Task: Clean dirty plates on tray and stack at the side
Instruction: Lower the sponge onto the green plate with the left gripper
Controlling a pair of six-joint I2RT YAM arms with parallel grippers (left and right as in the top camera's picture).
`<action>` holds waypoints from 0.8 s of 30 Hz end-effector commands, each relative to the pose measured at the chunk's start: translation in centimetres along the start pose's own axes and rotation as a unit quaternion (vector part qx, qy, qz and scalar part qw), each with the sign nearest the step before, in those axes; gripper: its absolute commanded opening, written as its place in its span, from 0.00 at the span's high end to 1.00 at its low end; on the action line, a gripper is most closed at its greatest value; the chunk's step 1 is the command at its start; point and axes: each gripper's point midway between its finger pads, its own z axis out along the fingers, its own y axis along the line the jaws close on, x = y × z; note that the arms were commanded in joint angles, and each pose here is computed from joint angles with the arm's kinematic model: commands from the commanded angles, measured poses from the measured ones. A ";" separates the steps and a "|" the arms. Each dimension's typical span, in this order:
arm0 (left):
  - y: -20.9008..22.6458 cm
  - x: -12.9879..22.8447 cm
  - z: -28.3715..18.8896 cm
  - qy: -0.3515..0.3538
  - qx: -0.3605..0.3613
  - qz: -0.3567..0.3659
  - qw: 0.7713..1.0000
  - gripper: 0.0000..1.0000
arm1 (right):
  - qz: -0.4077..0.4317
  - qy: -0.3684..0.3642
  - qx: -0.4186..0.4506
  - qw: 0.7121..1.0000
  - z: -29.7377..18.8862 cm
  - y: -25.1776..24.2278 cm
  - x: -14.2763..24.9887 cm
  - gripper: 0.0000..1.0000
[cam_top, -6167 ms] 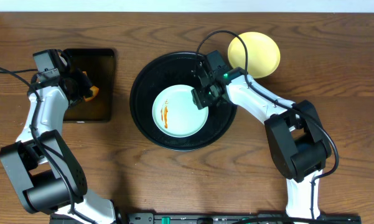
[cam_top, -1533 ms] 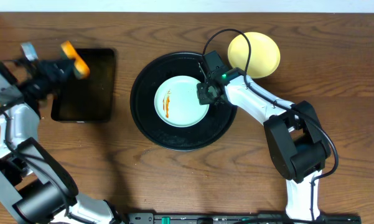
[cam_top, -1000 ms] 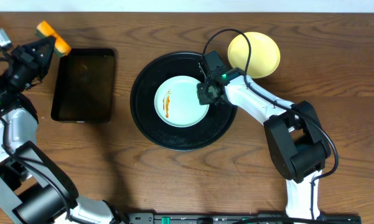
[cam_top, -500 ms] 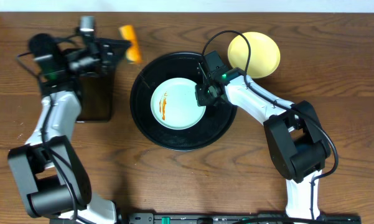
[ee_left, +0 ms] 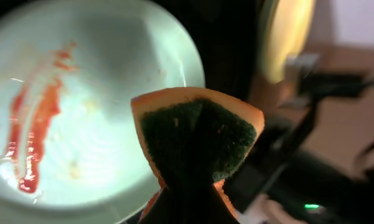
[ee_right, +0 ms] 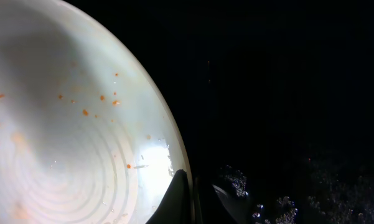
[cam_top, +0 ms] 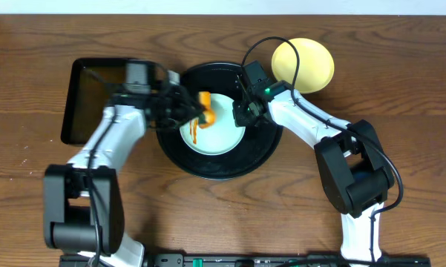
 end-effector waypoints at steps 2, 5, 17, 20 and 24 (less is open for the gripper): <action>1.9 -0.2 1.4 -0.056 -0.126 0.079 0.987 0.93 | 0.010 0.009 0.005 1.000 0.5 -0.7 0.4 0.99; 2.5 -0.1 1.7 -0.073 -0.164 0.093 0.979 0.93 | 0.010 0.008 0.011 1.000 0.5 -0.9 0.4 0.99; 2.1 -0.6 4.2 -0.077 -0.157 0.135 0.975 0.92 | 0.010 0.005 0.012 1.000 0.5 -0.9 0.3 0.99; 2.2 -1.2 5.1 -0.086 -0.149 0.116 0.978 0.92 | 0.010 0.006 0.012 1.000 0.5 -0.9 0.3 0.99; 2.7 -1.6 6.1 -0.091 -0.144 0.086 0.982 0.92 | 0.010 0.007 0.012 1.000 0.5 -0.9 0.4 0.99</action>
